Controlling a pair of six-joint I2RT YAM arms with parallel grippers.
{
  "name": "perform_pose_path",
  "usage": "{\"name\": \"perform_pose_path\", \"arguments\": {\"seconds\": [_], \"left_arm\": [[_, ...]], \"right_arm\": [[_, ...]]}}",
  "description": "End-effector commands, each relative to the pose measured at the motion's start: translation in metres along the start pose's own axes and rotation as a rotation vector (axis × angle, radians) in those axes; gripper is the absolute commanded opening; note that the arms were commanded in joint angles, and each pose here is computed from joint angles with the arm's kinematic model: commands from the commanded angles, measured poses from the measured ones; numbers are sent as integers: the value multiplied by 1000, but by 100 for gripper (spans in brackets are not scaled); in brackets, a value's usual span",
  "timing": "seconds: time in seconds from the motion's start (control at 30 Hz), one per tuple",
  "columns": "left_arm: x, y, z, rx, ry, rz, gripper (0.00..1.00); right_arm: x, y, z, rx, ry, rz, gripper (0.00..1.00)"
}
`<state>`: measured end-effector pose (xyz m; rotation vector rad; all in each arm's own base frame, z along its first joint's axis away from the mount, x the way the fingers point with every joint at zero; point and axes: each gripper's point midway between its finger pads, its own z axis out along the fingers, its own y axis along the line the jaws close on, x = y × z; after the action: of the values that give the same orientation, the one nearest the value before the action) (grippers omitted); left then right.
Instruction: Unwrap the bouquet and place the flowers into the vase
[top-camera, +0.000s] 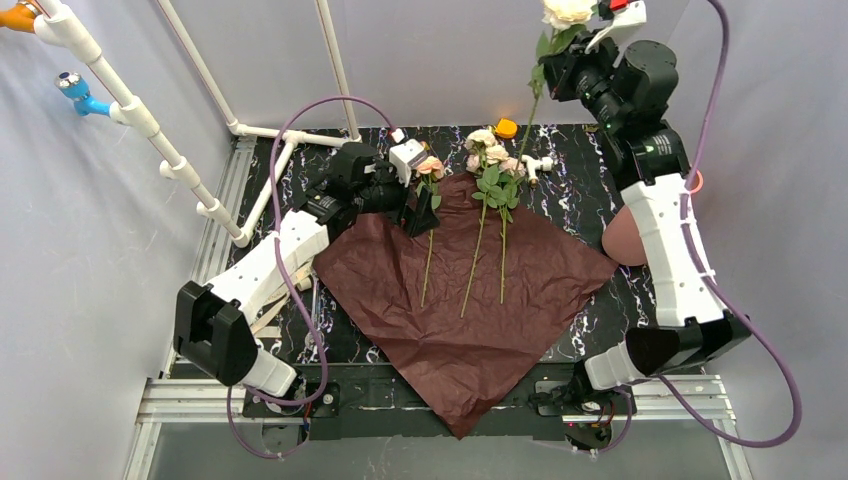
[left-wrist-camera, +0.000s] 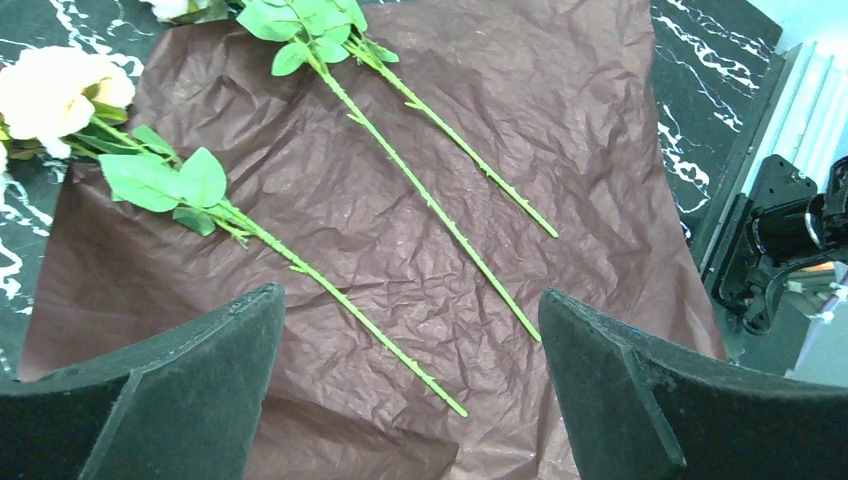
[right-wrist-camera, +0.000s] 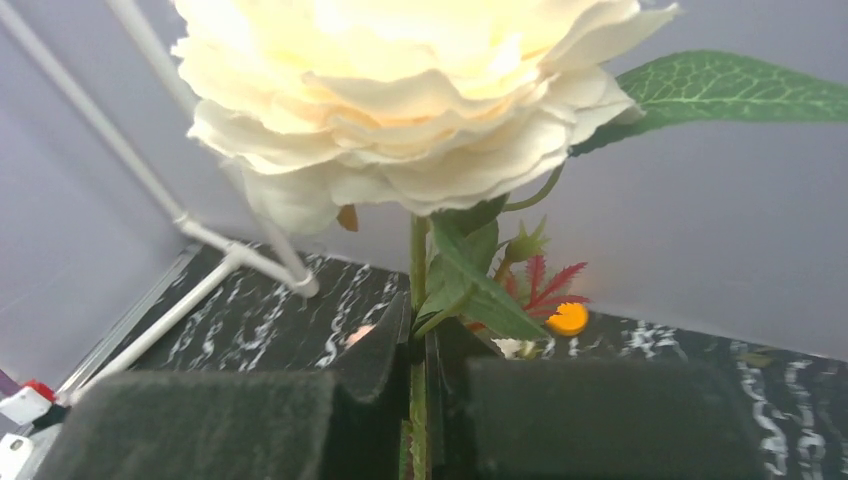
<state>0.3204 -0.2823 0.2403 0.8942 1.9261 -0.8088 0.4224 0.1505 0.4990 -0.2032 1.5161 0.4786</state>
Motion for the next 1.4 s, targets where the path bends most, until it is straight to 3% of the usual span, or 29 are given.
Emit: {"name": "perform_pose_path", "arguments": {"seconds": [0.0, 0.4, 0.73, 0.97, 1.37], "left_arm": [[-17, -10, 5, 81, -38, -12, 98], [-28, -10, 22, 140, -44, -7, 98], [-38, -10, 30, 166, -21, -27, 98], [-46, -9, 36, 194, 3, -34, 98], [-52, -7, 42, 197, 10, -38, 98]], "right_arm": [[-54, -20, -32, 161, -155, -79, 1], [-152, -87, -98, 442, -374, -205, 1], [-227, -138, -192, 673, -562, -288, 1], [-219, -147, -227, 755, -551, -295, 1], [-176, -177, -210, 784, -410, -309, 1]]}}
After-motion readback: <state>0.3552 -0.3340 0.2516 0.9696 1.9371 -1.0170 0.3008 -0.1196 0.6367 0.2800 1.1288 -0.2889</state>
